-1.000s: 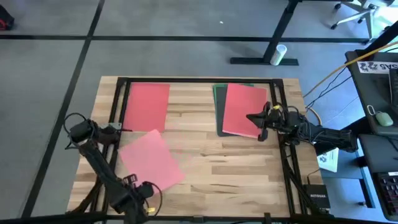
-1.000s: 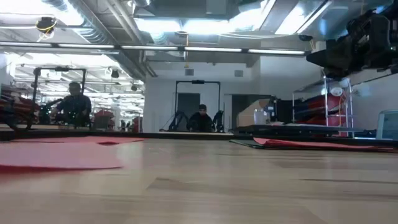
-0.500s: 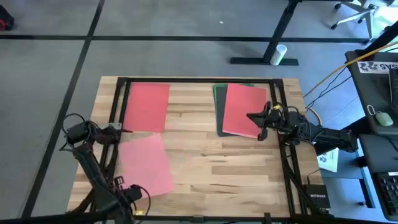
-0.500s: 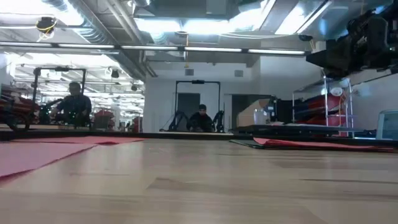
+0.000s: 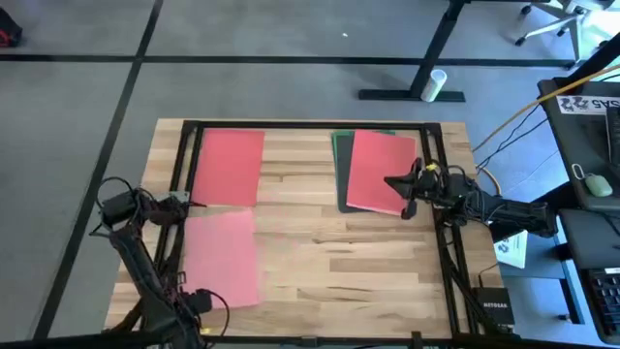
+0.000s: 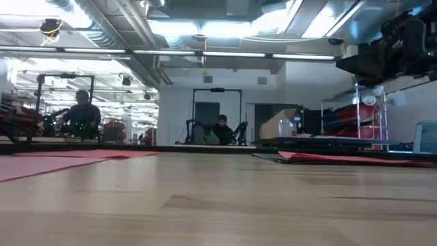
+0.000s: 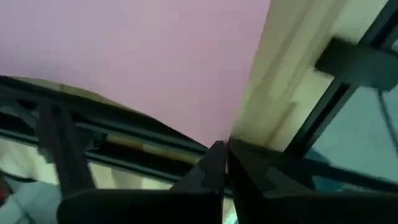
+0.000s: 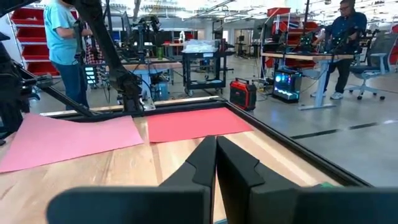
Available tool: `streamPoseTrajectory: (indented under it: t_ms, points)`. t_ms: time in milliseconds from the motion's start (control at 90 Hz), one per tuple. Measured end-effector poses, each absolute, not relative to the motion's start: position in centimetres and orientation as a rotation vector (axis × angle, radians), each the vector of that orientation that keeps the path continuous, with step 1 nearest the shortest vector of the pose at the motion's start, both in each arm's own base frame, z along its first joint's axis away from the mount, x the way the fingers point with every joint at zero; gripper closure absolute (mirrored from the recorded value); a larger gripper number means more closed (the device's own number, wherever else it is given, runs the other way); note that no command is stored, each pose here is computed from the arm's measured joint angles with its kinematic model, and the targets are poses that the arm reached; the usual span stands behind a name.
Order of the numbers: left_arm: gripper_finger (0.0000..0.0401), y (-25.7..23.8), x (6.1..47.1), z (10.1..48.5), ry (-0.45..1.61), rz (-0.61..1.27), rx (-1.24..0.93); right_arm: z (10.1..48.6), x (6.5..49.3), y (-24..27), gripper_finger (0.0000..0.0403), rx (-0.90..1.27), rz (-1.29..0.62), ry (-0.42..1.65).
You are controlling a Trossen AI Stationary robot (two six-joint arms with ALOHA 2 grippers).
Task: Organize paper
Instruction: Put the pink paper on the bottom left of the table
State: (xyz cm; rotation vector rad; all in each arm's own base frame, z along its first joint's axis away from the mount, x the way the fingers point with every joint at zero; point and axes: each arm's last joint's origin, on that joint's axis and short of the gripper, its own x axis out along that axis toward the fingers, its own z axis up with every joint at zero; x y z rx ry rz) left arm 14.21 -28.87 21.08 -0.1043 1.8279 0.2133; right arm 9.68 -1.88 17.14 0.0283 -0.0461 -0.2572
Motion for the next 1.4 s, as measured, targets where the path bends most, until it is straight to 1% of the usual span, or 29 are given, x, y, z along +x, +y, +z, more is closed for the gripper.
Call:
streamPoseTrajectory:
  t_ms: [100,211,289,478,556,633,722,822,911,1022,1167,1278,1400]
  points:
    - [0.0399,-28.9,14.2,21.1,1.831,0.166,-0.071,17.1,9.7,-1.9,0.0402,0.029,-0.250,-0.046]
    - [0.0390,-28.9,14.2,21.0,1.830,0.169,-0.073,17.1,9.7,-1.9,0.0402,0.031,-0.250,-0.046]
    - [0.0378,-28.7,14.2,20.8,1.830,0.222,-0.100,17.1,9.7,-1.9,0.0402,0.031,-0.249,-0.046]
    - [0.0336,-28.6,14.1,19.9,1.818,0.266,-0.147,17.1,9.7,-1.9,0.0402,0.031,-0.249,-0.047]
    - [0.0323,-28.6,14.4,19.5,1.787,0.259,-0.153,17.1,9.7,-1.9,0.0402,0.031,-0.249,-0.046]
    - [0.0319,-28.1,15.1,19.1,1.727,0.279,-0.147,17.1,9.7,-1.9,0.0402,0.031,-0.249,-0.047]
    - [0.0328,-26.9,17.0,18.9,1.621,0.367,-0.165,17.1,9.7,-1.9,0.0402,0.031,-0.249,-0.047]
    - [0.0360,-25.1,20.0,18.9,1.497,0.435,-0.198,17.1,9.7,-1.9,0.0402,0.031,-0.249,-0.047]
    - [0.0391,-23.9,23.2,18.8,1.378,0.378,-0.243,17.1,9.7,-1.9,0.0402,0.031,-0.249,-0.046]
    - [0.0399,-22.6,26.6,18.7,1.265,0.269,-0.276,17.1,9.7,-1.9,0.0402,0.030,-0.249,-0.046]
    - [0.0401,-21.4,28.0,17.2,1.282,0.233,-0.214,17.1,9.7,-1.9,0.0402,0.029,-0.249,-0.039]
    - [0.0401,-21.5,28.1,16.2,1.335,0.181,-0.190,17.0,9.7,-1.9,0.0402,0.029,-0.249,-0.035]
    - [0.0401,-22.1,27.8,16.0,1.354,0.144,-0.182,16.8,9.7,-1.9,0.0402,0.032,-0.249,-0.012]
